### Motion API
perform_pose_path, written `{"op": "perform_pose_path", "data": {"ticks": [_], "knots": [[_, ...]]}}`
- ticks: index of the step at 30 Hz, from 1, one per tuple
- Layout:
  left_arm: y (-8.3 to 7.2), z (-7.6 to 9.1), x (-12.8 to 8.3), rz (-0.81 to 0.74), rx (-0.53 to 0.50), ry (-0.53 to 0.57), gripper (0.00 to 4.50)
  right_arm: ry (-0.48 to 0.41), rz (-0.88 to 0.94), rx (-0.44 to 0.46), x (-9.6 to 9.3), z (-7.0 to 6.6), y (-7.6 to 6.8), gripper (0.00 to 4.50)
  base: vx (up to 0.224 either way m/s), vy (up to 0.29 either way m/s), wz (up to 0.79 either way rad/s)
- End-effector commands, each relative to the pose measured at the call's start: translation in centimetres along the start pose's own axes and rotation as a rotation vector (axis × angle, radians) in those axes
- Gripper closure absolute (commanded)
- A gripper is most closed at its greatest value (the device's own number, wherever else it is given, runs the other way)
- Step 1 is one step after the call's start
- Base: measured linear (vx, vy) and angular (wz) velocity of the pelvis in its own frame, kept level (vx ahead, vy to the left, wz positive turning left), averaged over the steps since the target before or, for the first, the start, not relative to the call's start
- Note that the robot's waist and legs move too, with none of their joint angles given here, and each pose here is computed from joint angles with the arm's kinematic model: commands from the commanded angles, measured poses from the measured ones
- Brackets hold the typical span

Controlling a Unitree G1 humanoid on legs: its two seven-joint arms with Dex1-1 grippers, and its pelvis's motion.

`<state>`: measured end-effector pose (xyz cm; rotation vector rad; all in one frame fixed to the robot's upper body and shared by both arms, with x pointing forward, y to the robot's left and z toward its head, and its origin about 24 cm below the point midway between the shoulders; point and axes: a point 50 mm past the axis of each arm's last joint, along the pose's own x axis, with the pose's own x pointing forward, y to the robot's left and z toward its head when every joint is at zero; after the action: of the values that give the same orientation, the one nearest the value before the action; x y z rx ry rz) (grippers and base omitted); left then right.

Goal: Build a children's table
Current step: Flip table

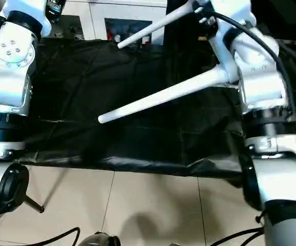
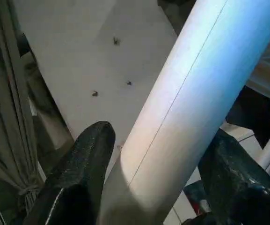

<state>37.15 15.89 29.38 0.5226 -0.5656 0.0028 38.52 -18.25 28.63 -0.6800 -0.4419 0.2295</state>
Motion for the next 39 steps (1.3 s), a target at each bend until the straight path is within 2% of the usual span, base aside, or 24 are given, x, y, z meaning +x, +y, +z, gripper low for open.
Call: {"op": "perform_pose_path", "data": {"ticks": [1,3,6,7,10,13,14,15,16,20,21,22,23,24,25,26,27,28,29,31,32,33,38,39], "knots": [[-0.5,-0.1,-0.1,0.032,-0.108,0.025,1.85,-0.116,0.043,-0.061,0.7,2.2,0.7,0.93,0.000,0.000,0.00],[-0.4,-0.2,-0.1,0.036,-0.104,0.033,1.85,-0.147,0.047,-0.062,0.8,2.6,0.7,0.60,0.000,0.000,0.00],[-0.2,-0.7,-0.1,0.059,-0.115,0.070,1.85,-0.313,0.012,-0.042,0.4,4.8,0.4,0.46,0.000,0.000,0.00],[-0.1,-0.8,-0.1,0.061,-0.121,0.086,1.85,-0.356,0.017,-0.034,0.2,5.3,0.5,0.24,0.000,0.000,0.00],[0.0,-1.1,-0.2,0.067,-0.121,0.102,1.85,-0.411,0.022,-0.027,-0.1,6.0,0.7,0.12,0.000,0.000,0.00],[0.1,-1.7,-0.3,0.073,-0.115,0.144,1.86,-0.546,0.084,0.040,-1.1,7.5,1.9,0.03,0.000,0.000,0.00],[0.2,-1.9,-0.4,0.077,-0.119,0.160,1.87,-0.559,0.159,0.105,-1.6,7.5,3.3,0.00,0.000,0.000,0.00],[0.2,-2.1,-0.4,0.080,-0.121,0.167,1.87,-0.564,0.196,0.137,-1.9,7.5,4.1,0.00,0.000,0.000,0.00],[0.2,-2.1,-0.4,0.080,-0.121,0.167,1.87,-0.564,0.196,0.137,-1.9,7.5,4.1,0.00,0.000,0.000,0.00],[0.0,-2.5,-0.5,0.072,-0.118,0.192,1.87,-0.442,0.352,0.403,-3.8,4.7,9.5,0.00,0.000,0.000,0.00],[0.0,-2.5,-0.5,0.072,-0.118,0.192,1.87,-0.442,0.352,0.403,-3.8,4.7,9.5,0.00,0.000,0.000,0.00],[-0.1,-2.6,-0.5,0.069,-0.117,0.197,1.88,-0.401,0.376,0.459,-4.3,3.9,10.6,0.00,0.000,0.000,0.00],[-0.1,-2.7,-0.4,0.066,-0.115,0.206,1.89,-0.275,0.390,0.583,-5.5,1.4,12.9,0.00,0.000,0.000,0.00],[-0.1,-2.7,-0.3,0.066,-0.114,0.211,1.89,-0.204,0.389,0.644,-6.2,0.0,14.0,0.00,0.000,0.000,0.00],[-0.1,-2.7,-0.3,0.066,-0.114,0.211,1.90,-0.204,0.389,0.644,-6.2,0.0,14.0,0.00,0.000,0.000,0.00],[-0.1,-2.8,-0.3,0.066,-0.115,0.215,1.90,-0.096,0.390,0.682,-7.2,-2.0,15.2,0.00,0.000,0.000,0.00],[-0.1,-2.8,-0.3,0.066,-0.115,0.215,1.90,-0.096,0.390,0.682,-7.2,-2.0,15.2,0.00,0.000,0.000,0.00],[-0.1,-2.9,-0.3,0.066,-0.117,0.219,1.90,0.015,0.377,0.744,-8.4,-4.0,16.3,0.00,0.000,0.000,0.00],[-0.2,-2.9,-0.3,0.065,-0.118,0.223,1.91,0.151,0.345,0.748,-9.6,-6.1,17.1,0.00,0.000,0.000,0.00],[-0.2,-2.9,-0.3,0.065,-0.119,0.224,1.92,0.165,0.340,0.750,-9.7,-6.4,17.1,0.00,0.000,0.000,0.00],[-0.3,-3.0,-0.3,0.063,-0.121,0.227,1.92,0.253,0.312,0.765,-10.5,-7.7,17.6,0.00,0.000,0.000,0.00],[-0.4,-3.0,-0.3,0.061,-0.122,0.229,1.92,0.325,0.237,0.821,-10.9,-8.8,17.5,0.00,0.000,0.000,0.00],[-0.6,-3.1,-0.3,0.056,-0.123,0.233,1.92,0.419,0.110,0.894,-10.8,-10.1,17.1,0.00,0.000,0.000,0.00],[-0.6,-3.1,-0.3,0.055,-0.123,0.235,1.92,0.471,0.017,0.951,-10.3,-10.9,16.5,0.00,0.000,0.000,0.00]]}}
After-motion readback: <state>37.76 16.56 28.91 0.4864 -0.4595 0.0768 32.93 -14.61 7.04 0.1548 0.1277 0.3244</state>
